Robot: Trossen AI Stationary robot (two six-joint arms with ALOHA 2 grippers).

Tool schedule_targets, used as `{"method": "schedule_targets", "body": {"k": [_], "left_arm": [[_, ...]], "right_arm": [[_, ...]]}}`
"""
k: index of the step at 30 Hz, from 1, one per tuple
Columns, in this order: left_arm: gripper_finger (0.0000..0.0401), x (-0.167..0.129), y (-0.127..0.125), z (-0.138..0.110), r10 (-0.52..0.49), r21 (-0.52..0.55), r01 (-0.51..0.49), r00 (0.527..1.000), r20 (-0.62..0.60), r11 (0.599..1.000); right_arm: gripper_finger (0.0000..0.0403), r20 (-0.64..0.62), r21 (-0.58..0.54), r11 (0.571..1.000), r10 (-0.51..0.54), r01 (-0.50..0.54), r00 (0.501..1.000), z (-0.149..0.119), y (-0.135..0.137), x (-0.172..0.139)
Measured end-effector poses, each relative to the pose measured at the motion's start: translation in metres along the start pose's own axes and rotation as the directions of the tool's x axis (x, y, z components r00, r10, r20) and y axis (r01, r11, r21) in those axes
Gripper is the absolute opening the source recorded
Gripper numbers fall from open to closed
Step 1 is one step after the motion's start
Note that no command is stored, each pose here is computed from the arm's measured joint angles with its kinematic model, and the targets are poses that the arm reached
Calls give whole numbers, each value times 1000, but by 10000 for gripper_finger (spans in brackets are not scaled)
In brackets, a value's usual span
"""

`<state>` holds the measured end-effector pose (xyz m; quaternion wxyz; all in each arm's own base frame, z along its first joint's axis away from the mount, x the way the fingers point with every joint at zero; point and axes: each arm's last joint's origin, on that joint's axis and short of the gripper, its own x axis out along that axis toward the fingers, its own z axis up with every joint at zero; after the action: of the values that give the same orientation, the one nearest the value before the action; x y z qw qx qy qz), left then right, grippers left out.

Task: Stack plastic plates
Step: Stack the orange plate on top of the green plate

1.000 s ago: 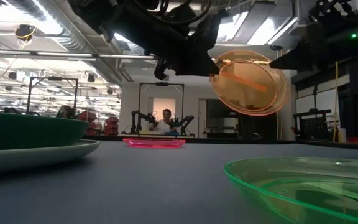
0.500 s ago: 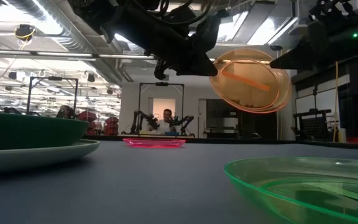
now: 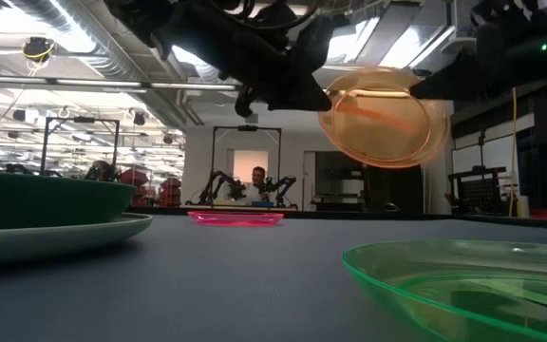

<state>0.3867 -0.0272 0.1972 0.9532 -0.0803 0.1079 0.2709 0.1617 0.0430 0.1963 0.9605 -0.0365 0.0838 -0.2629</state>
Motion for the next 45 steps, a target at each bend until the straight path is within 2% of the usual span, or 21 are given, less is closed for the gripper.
{"method": "schedule_targets", "body": {"k": [6,12,16,19,21,26,32,35,37,40,45], "left_arm": [[2,-5,-2,5,-68,-15,68,998,-16,998],[1,-10,1,2,-111,-75,101,985,-134,992],[1,-17,2,4,-181,-111,160,961,-210,981],[1,-24,1,9,-279,-171,240,925,-259,956],[1,-31,1,14,-362,-224,305,886,-290,926],[1,-50,4,26,-534,-341,421,752,-387,841],[1,-81,15,39,-632,-462,432,575,-521,774],[1,-99,23,41,-635,-493,399,486,-601,773],[1,-110,30,41,-618,-494,372,436,-655,786],[1,-125,39,40,-573,-477,323,378,-727,817],[1,-145,53,29,-432,-386,209,259,-864,899]], "right_arm": [[104,36,-61,989,140,-138,989,17,3,-2],[104,78,-39,951,308,-306,948,34,8,-4],[104,97,-82,924,381,-374,920,43,10,-5],[104,107,-150,901,425,-408,899,47,11,-6],[104,110,-184,891,439,-416,892,49,12,-6],[104,110,-211,885,443,-414,890,49,12,-6],[104,78,-228,880,444,-418,893,46,12,-6],[104,51,-242,875,444,-420,895,43,12,-6],[104,30,-252,870,444,-423,895,41,12,-6],[104,4,-265,865,443,-426,897,38,12,-6],[104,-33,-283,857,441,-431,897,34,12,-6]]}}
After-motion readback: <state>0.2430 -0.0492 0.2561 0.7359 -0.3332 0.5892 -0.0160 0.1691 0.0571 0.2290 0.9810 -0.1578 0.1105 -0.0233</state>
